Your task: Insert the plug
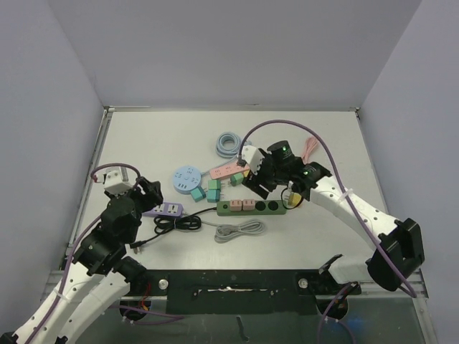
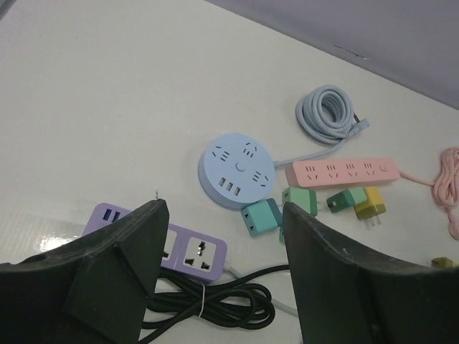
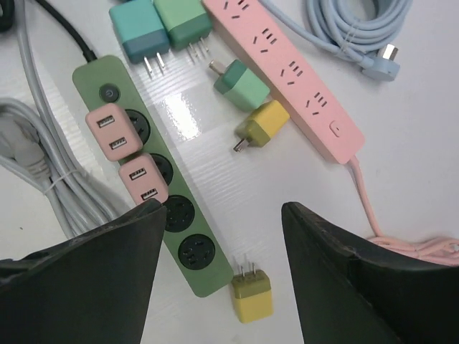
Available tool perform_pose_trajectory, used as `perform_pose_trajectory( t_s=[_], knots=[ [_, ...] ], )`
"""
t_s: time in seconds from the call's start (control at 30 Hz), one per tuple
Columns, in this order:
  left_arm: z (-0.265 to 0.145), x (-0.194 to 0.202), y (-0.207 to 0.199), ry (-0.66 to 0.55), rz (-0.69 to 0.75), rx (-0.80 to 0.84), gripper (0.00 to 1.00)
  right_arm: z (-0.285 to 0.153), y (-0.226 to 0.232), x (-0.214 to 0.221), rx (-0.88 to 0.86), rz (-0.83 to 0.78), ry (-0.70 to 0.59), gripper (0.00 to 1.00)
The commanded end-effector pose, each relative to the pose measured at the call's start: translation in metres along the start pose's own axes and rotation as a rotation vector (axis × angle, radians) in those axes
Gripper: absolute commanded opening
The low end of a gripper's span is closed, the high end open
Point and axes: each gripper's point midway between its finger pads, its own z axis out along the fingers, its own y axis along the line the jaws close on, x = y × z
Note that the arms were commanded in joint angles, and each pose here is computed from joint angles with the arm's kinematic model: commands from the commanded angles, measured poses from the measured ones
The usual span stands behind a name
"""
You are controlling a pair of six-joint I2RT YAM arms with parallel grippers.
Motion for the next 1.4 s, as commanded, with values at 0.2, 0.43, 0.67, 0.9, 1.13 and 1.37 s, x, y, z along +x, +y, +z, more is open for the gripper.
perform_pose_trajectory(
  t_s=[0.2,0.43,0.67,0.9,1.13,1.37],
  knots=[
    [0.009,0.015,-0.047,0.085,0.020,0.206,0.64,0.005,-0.046,0.001,0.332,0.612,-0.037,0.65],
    [0.016,0.035,-0.053,0.148,-0.015,0.211,0.64,0.056,-0.072,0.013,0.468,0.870,0.063,0.64],
    [0.016,0.048,-0.062,0.194,-0.047,0.255,0.64,0.107,-0.074,0.017,0.419,0.864,0.157,0.59],
    [0.017,0.052,-0.062,0.204,-0.050,0.258,0.64,0.121,-0.069,0.033,0.412,0.851,0.211,0.41],
    [0.019,0.052,-0.063,0.203,-0.046,0.257,0.64,0.133,-0.059,0.045,0.366,0.836,0.266,0.43],
    [0.021,0.050,-0.067,0.203,-0.037,0.266,0.64,0.135,-0.057,0.048,0.345,0.857,0.265,0.24]
  ],
)
